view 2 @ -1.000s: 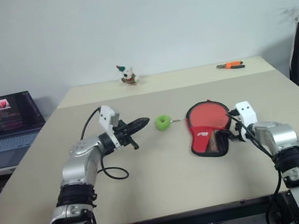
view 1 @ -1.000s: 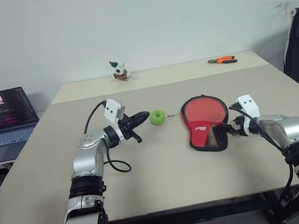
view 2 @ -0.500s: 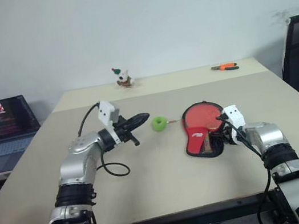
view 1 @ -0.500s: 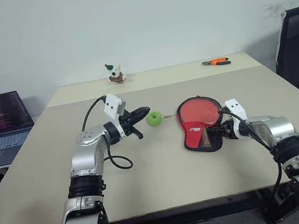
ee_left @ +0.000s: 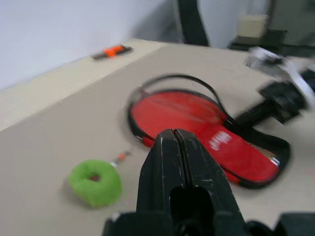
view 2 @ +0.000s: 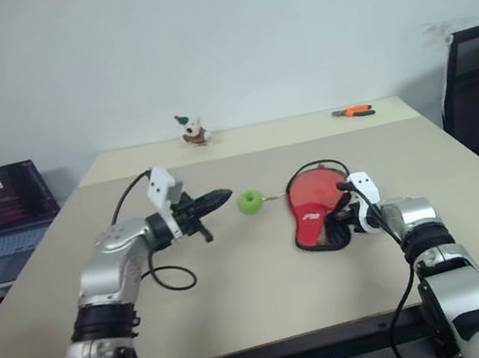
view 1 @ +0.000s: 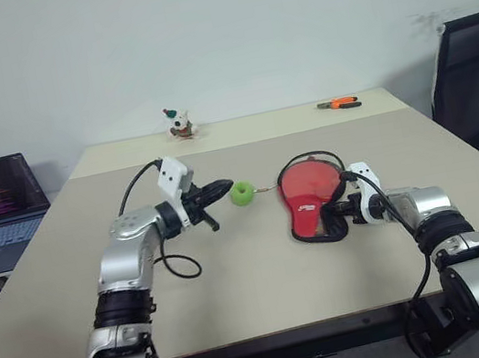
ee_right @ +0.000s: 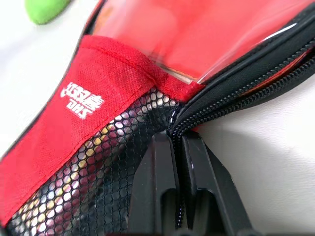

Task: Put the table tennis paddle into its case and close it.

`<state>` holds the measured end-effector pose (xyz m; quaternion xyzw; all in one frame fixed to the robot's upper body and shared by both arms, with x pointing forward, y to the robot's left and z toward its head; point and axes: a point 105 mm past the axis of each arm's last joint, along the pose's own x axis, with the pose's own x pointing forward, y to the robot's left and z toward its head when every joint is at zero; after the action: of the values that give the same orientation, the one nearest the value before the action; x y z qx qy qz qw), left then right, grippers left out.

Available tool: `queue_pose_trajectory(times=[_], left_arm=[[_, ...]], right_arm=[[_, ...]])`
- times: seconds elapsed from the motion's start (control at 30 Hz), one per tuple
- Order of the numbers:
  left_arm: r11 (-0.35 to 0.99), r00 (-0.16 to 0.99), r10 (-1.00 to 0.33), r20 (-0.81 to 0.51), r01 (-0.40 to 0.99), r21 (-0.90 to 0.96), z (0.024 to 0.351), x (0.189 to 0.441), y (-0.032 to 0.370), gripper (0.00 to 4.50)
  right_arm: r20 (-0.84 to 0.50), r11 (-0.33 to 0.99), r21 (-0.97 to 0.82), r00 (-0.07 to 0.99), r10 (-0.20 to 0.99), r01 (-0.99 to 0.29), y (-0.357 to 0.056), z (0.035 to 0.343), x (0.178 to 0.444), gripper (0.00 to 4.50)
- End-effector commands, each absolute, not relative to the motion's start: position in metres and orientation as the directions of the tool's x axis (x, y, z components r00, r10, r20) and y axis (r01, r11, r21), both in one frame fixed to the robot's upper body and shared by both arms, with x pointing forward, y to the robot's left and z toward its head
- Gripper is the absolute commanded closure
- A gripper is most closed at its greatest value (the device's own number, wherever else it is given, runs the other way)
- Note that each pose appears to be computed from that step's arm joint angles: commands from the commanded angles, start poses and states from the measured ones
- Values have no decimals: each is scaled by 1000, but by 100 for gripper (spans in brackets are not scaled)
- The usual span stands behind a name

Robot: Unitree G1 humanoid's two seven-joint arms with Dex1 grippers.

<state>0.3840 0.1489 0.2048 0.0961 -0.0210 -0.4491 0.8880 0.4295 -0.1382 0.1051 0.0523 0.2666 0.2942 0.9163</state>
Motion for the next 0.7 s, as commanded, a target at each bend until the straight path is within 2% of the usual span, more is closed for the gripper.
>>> queue_pose_trajectory(times=[0.03,0.17,0.27,0.4,0.7], left_arm=[[459,478,-874,-86,871,173,209,356,149,450],[399,415,-897,-154,908,125,199,333,157,450],[377,390,-901,-190,921,101,191,320,158,450],[367,374,-907,-193,927,71,184,309,153,450],[303,300,-931,-209,953,15,171,287,139,450]], right_arm=[[-383,673,320,559,735,-666,-87,122,419,446],[-359,559,335,446,820,-759,-55,127,401,446],[-359,520,341,403,842,-783,-42,127,389,446],[-380,546,351,417,826,-761,-42,121,375,446],[-429,619,387,461,777,-683,-72,111,330,446]])
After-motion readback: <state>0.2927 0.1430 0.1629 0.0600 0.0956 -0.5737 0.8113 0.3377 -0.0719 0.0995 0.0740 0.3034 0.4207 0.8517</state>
